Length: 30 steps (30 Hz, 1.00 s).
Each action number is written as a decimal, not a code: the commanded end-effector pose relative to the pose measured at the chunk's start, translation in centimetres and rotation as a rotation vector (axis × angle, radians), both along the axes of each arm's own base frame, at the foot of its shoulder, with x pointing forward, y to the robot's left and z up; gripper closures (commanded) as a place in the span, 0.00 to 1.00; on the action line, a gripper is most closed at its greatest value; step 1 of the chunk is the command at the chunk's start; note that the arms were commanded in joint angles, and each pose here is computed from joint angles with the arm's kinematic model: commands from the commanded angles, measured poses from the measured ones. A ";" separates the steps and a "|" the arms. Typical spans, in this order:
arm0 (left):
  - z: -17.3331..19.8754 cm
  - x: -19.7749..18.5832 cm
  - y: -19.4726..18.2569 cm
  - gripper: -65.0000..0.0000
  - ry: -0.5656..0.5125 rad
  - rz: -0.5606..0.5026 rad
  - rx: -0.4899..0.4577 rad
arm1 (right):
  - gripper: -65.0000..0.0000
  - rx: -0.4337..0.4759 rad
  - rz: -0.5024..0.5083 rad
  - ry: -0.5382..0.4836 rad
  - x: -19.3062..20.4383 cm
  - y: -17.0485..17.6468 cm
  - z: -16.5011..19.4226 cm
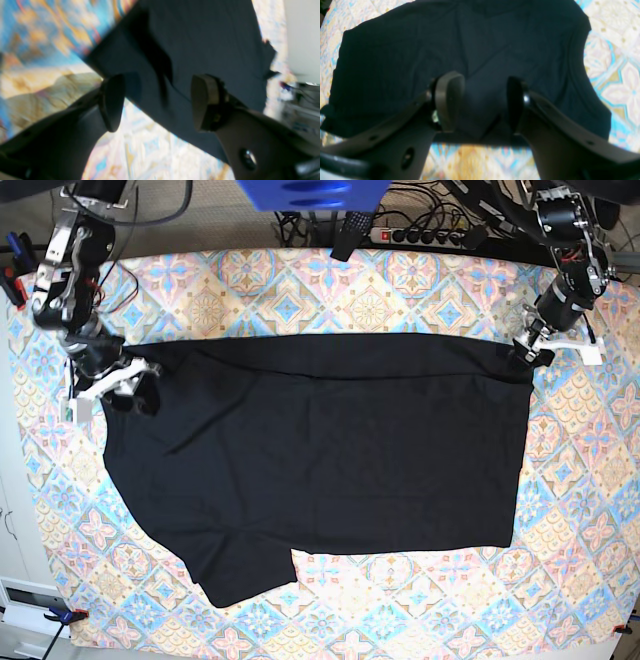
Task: Fold the T-shirt properly
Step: 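Lower the shirt and reposition both grippers along the collar edge, then grasp the collar edge with both grippers and drag it toward the robot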
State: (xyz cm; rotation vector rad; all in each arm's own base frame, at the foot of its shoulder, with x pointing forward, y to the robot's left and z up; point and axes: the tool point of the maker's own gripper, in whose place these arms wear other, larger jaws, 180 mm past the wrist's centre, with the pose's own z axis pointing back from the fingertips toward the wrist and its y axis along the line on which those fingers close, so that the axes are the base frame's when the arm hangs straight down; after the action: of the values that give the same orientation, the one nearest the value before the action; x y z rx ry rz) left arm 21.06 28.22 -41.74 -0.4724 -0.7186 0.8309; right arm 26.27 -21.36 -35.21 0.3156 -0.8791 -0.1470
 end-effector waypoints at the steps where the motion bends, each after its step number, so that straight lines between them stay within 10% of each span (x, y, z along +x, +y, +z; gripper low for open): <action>1: 0.8 0.2 0.6 0.37 -0.025 0.001 0.016 | 0.53 -0.005 0.011 -0.020 -0.2 0.1 0.6; 30: -6.1 1.1 -2.6 0.39 0.107 0.032 -0.161 | 0.53 0.002 0.001 0.126 -5.5 0.0 -2.9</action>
State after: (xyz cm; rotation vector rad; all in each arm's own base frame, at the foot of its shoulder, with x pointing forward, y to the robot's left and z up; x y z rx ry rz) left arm 22.62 26.40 -47.34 -0.5553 -0.6119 0.9531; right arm 20.09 -21.08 -39.11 0.3046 -0.7146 -0.1756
